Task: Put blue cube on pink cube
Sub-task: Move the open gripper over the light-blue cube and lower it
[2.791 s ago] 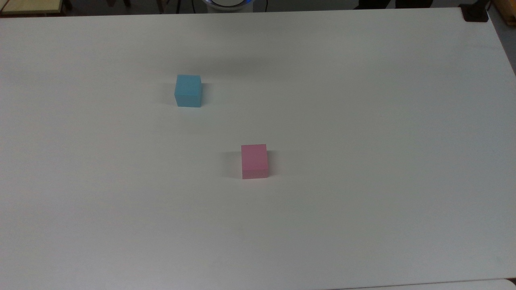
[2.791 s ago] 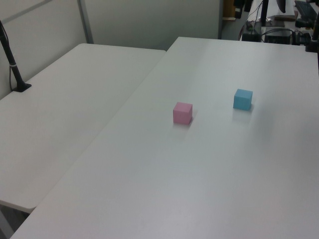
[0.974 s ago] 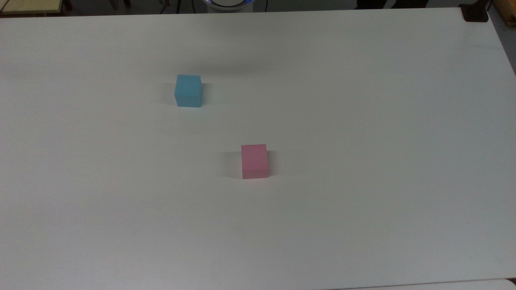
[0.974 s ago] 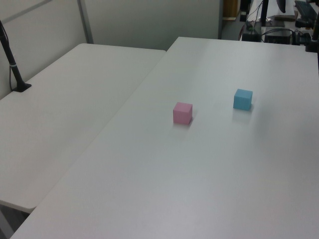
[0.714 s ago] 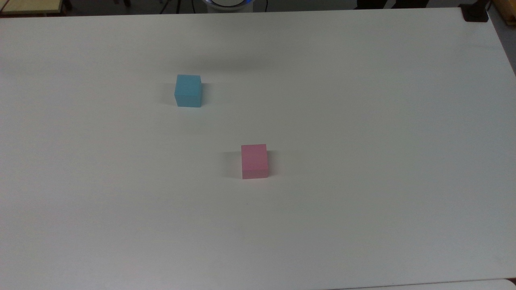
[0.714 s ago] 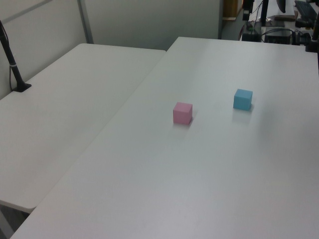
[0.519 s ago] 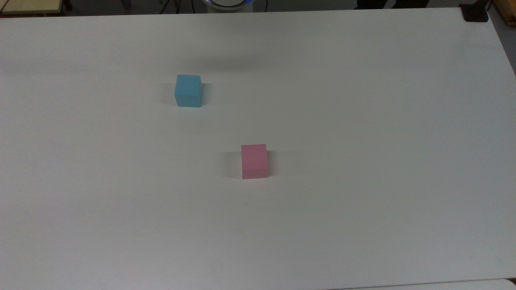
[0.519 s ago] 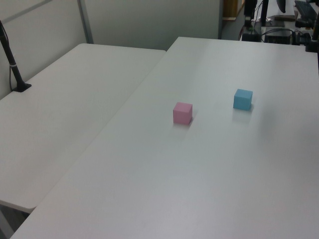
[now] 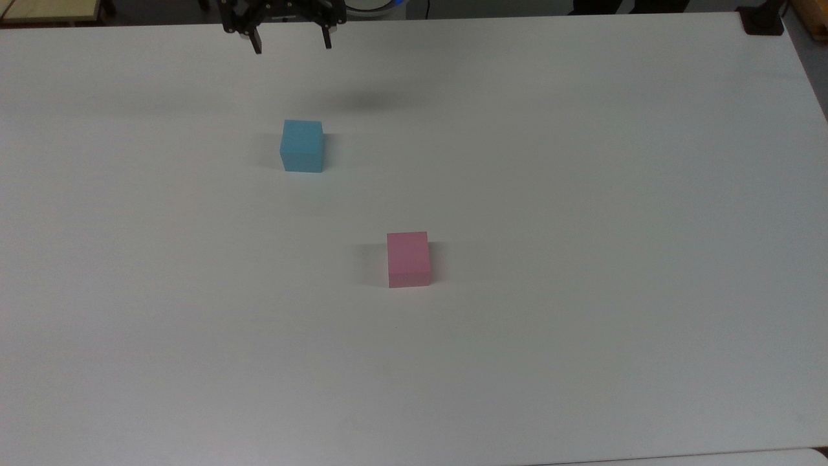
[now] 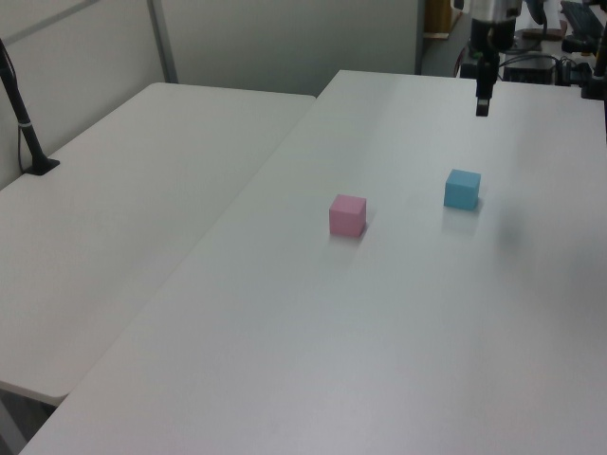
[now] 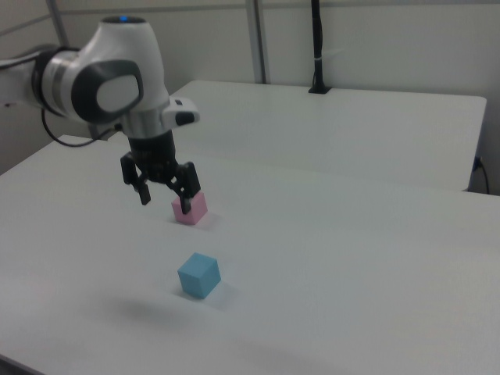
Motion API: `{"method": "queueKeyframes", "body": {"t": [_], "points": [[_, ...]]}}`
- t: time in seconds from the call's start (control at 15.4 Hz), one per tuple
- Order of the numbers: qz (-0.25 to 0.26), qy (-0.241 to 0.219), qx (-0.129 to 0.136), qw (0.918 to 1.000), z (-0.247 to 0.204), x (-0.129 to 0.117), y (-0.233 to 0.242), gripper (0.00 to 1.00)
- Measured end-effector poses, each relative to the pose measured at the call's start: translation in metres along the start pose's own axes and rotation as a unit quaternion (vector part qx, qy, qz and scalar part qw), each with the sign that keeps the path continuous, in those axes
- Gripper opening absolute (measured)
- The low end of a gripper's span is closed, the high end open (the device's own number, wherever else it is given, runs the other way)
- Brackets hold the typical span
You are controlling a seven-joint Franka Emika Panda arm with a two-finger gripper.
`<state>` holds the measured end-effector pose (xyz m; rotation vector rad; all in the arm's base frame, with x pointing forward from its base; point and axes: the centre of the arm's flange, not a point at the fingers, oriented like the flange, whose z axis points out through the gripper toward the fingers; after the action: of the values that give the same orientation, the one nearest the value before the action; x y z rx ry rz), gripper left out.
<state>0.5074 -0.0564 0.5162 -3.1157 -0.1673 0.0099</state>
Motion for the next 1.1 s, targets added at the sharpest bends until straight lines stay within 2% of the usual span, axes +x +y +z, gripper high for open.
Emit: {"method": "queueKeyframes", "body": {"t": [0.39, 0.58, 0.91, 1.1], "points": [[0.000, 0.024, -0.007, 0.9997, 0.061, -0.004, -0.001, 1.00], [-0.005, 0.016, -0.006, 0.9998, 0.086, -0.004, -0.007, 0.98], [0.005, 0.020, -0.008, 0.9998, 0.116, 0.010, -0.006, 1.00], [-0.003, 0.003, -0.023, 0.9997, 0.135, 0.013, -0.004, 1.00]]}}
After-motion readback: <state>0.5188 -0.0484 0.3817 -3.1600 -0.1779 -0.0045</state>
